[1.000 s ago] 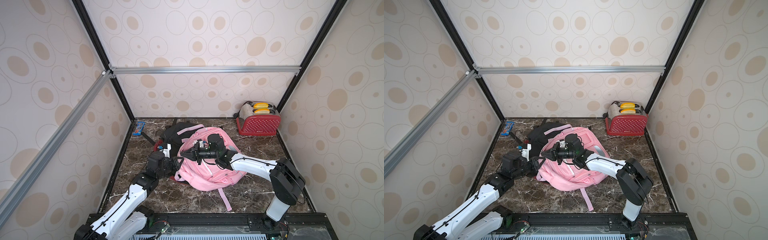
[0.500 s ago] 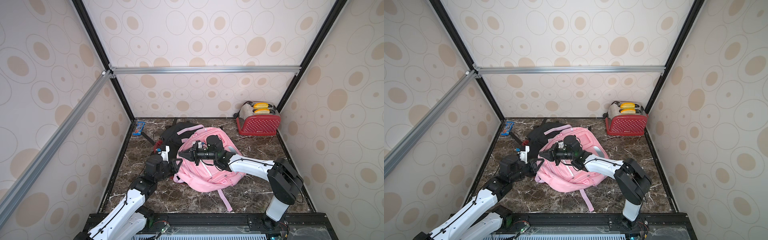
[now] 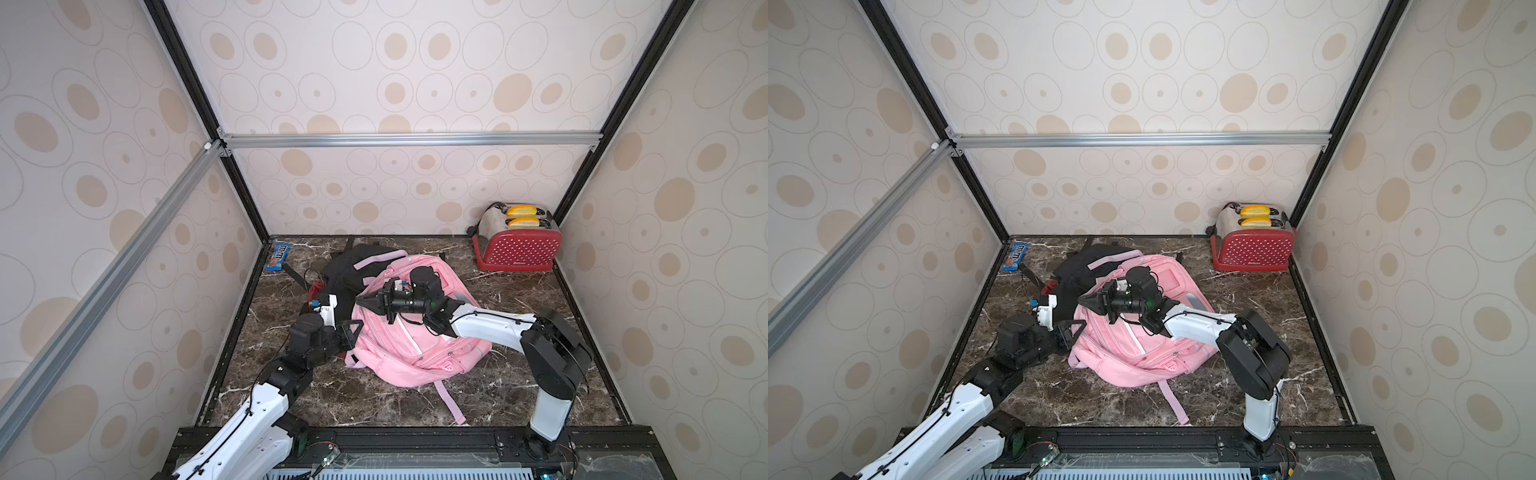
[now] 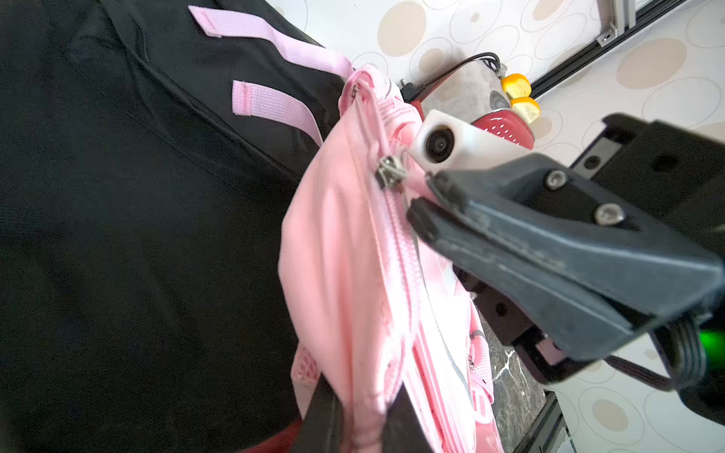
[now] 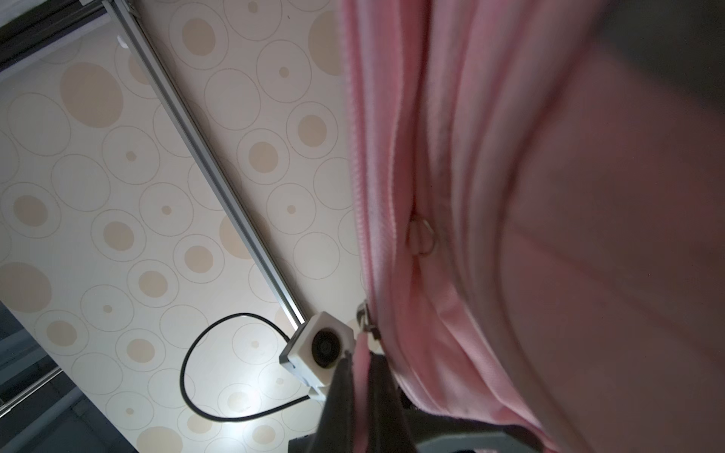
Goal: Zip up the backpack
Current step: Zip the zipper on the backpack.
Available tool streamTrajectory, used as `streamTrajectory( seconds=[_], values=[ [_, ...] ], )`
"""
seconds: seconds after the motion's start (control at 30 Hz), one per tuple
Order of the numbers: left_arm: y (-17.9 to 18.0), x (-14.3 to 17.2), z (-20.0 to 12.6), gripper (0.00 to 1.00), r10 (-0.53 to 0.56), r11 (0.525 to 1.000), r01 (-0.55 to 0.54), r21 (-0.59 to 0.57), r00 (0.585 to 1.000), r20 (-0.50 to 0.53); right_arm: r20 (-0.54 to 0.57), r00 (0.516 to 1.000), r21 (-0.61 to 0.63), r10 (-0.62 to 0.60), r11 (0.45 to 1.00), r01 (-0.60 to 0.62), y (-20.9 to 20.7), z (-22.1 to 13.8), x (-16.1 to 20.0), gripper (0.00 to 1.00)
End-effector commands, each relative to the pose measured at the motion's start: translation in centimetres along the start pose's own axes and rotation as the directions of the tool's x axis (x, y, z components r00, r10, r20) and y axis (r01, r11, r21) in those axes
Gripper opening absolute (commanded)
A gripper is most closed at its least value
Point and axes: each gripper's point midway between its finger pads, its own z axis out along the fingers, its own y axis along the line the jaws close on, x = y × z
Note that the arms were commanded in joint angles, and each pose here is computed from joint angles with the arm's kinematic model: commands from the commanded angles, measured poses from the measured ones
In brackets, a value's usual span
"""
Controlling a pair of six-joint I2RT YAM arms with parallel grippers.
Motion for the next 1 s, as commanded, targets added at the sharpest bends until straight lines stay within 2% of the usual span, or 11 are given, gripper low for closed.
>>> streamTrajectory(
  seconds=[0.0, 0.27, 0.3, 0.33, 0.4, 0.5, 0.63, 0.7, 0.97],
  values=[
    [-1.0, 0.2, -0.5, 0.00, -0.001, 0.999, 0.002, 0.039, 1.000, -0.015, 0.094, 0.994, -0.147, -0.061, 0.986, 0.074, 5.1, -1.3, -2.9, 0.00],
    [-1.0, 0.0, -0.6, 0.00, 0.001, 1.000, 0.000, 0.024, 1.000, -0.021, 0.110, 0.992, -0.120, -0.066, 0.990, 0.079, 5.1, -2.7, -4.8, 0.00],
    [-1.1, -0.2, -0.7, 0.03, 0.008, 1.000, -0.007, 0.020, 1.000, -0.024, 0.100, 0.992, -0.115, -0.073, 0.990, 0.085, 5.1, -2.7, -4.6, 0.00],
    [-1.2, -0.3, -0.7, 0.11, 0.013, 1.000, -0.012, 0.017, 1.000, -0.028, 0.090, 0.993, -0.112, -0.078, 0.990, 0.088, 5.3, -2.6, -4.5, 0.00],
    [-1.3, -0.6, -0.8, 0.34, 0.022, 1.000, -0.023, -0.010, 0.999, -0.042, 0.077, 0.993, -0.120, -0.086, 0.988, 0.095, 5.6, -2.5, -4.0, 0.00],
    [-1.5, -0.9, -0.9, 0.54, 0.040, 0.998, -0.043, -0.037, 0.997, -0.071, 0.064, 0.993, -0.123, -0.103, 0.986, 0.110, 6.2, -2.6, -3.4, 0.00],
    [-2.3, -2.1, -1.3, 0.68, 0.061, 0.997, -0.063, -0.037, 0.997, -0.054, 0.053, 0.992, -0.129, -0.113, 0.985, 0.118, 6.7, -2.9, -2.7, 0.00],
    [-2.3, -2.6, -1.4, 0.73, 0.062, 0.996, -0.065, -0.057, 0.997, -0.045, 0.049, 0.991, -0.122, -0.121, 0.985, 0.126, 6.8, -3.1, -2.4, 0.00],
    [-3.0, -4.2, 0.1, 0.74, 0.079, 0.995, -0.081, -0.057, 0.996, -0.042, 0.027, 0.991, -0.123, -0.132, 0.983, 0.134, 6.6, -3.3, -0.3, 0.00]
  ],
)
